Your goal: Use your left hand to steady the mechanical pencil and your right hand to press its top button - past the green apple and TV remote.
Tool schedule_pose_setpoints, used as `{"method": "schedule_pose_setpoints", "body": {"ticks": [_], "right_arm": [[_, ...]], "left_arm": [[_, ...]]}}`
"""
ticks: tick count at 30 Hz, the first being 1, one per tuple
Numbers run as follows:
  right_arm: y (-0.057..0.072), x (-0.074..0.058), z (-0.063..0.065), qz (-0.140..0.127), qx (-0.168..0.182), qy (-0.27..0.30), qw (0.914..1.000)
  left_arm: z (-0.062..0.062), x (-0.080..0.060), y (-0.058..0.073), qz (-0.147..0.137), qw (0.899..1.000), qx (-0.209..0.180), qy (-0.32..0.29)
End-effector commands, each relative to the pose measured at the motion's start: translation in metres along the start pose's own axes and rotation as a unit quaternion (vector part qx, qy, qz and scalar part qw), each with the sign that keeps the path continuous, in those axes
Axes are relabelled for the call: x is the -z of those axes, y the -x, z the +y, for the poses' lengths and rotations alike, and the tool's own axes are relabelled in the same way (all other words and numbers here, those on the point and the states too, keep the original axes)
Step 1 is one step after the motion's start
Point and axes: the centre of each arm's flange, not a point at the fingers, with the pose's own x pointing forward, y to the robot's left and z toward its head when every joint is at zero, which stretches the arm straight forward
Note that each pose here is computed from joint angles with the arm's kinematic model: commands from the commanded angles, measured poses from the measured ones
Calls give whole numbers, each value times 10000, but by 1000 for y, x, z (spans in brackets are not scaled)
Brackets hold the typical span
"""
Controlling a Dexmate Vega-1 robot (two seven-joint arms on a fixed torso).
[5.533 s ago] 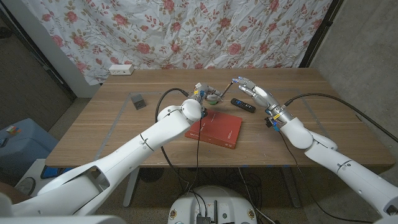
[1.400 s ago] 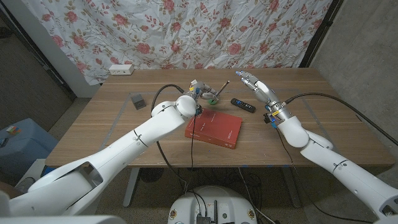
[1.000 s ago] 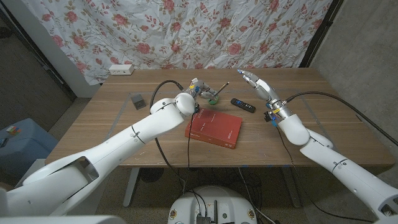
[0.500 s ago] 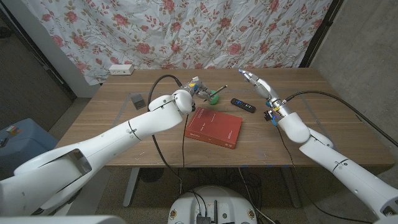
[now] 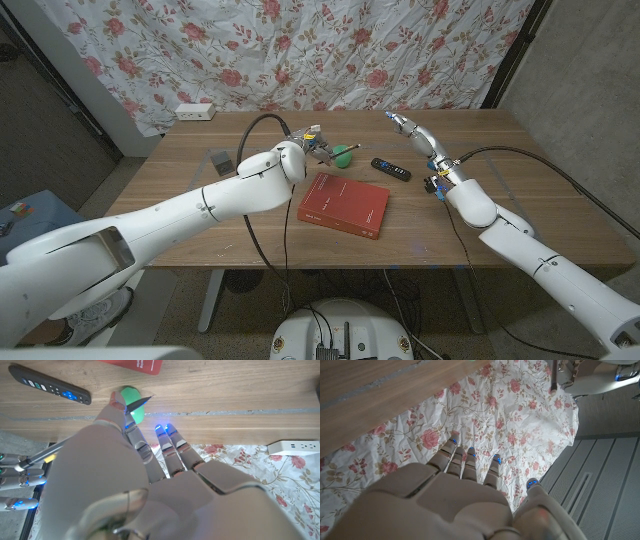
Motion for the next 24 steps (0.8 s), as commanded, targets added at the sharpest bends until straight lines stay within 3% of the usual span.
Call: {"method": "schedule_pose_setpoints", "body": {"ticks": [1,10,24], "right_arm": [[1,11,2,280,143,-528,9981],[4,18,4,416,369,-843,9949],[10,34,7,586,654,-1390,9864]], "left_arm": [[6,8,6,89,9983,-31,-571],[9,15,5,127,9959,88,-896],[3,26,3,113,9922,294,-1207]]}}
